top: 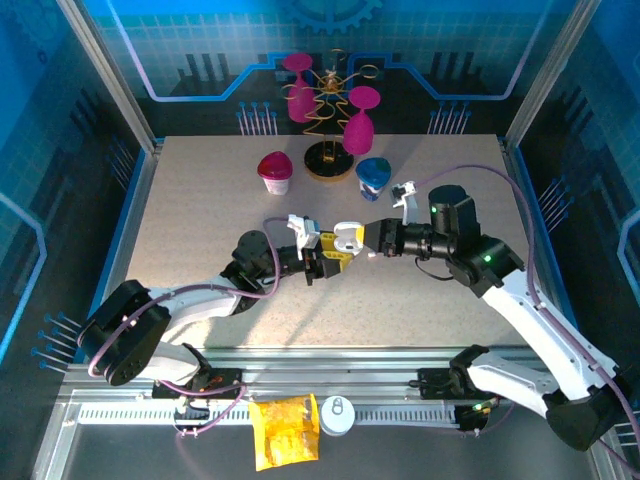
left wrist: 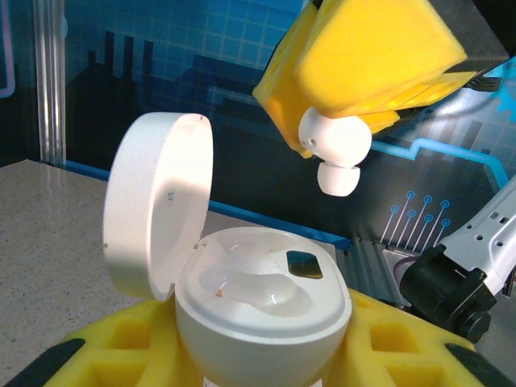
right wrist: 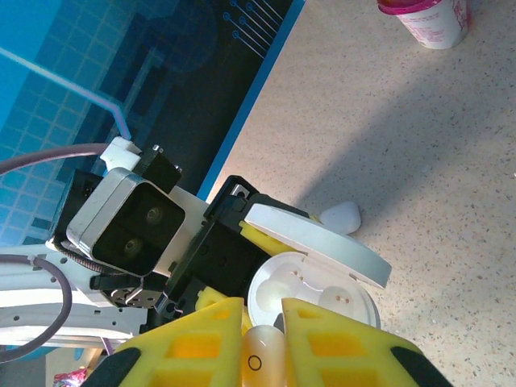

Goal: Insert wireless bluetooth earbuds into charging case

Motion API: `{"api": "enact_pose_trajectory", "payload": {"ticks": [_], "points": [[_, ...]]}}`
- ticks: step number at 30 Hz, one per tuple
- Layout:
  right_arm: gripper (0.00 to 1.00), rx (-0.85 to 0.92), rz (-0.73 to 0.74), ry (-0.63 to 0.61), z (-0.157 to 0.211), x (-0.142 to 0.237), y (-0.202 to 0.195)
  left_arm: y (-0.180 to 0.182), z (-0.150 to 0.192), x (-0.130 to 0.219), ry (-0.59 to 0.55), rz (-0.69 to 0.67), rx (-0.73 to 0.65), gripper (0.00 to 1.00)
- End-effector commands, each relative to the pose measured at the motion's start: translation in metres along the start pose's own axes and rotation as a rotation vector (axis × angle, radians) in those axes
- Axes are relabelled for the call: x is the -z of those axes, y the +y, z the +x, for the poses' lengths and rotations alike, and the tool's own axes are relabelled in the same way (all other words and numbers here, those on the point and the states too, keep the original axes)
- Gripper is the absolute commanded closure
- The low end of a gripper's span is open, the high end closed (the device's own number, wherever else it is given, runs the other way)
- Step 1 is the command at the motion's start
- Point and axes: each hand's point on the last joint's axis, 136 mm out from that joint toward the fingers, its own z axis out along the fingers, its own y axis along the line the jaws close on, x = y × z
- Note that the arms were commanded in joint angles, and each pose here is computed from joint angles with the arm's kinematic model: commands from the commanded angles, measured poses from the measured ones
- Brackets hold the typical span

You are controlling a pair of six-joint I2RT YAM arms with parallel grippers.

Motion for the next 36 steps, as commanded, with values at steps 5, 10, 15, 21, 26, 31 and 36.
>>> {"api": "enact_pose_trajectory", "payload": {"ticks": [5,10,15,21,26,31,36], "points": [[0.85,0.053,-0.012,-0.031,-0.007,-0.001,0.007,-0.011,-0.033,0.000,-0.073,0.046,-0.028,0.74],[0.85,0.067,0.000,-0.028,-0.004,-0.004,0.001,-0.010,-0.037,-0.001,-0.078,0.040,-0.005,0.74],[0.85,0.077,0.007,-0.031,-0.003,-0.006,-0.002,-0.013,-0.038,0.001,-0.077,0.048,0.004,0.74],[0.85,0.083,0.022,-0.027,-0.001,-0.010,-0.007,-0.015,-0.042,0.002,-0.086,0.051,-0.002,0.74],[0.85,0.082,0.035,-0.023,0.000,-0.013,-0.011,-0.017,-0.044,0.002,-0.087,0.058,-0.007,0.74],[0.85,0.077,0.025,-0.013,0.002,-0.015,-0.010,-0.017,-0.045,0.003,-0.090,0.050,-0.012,0.74],[0.85,0.087,0.010,-0.009,0.004,-0.015,-0.007,-0.015,-0.045,0.002,-0.091,0.045,-0.012,0.74]]}}
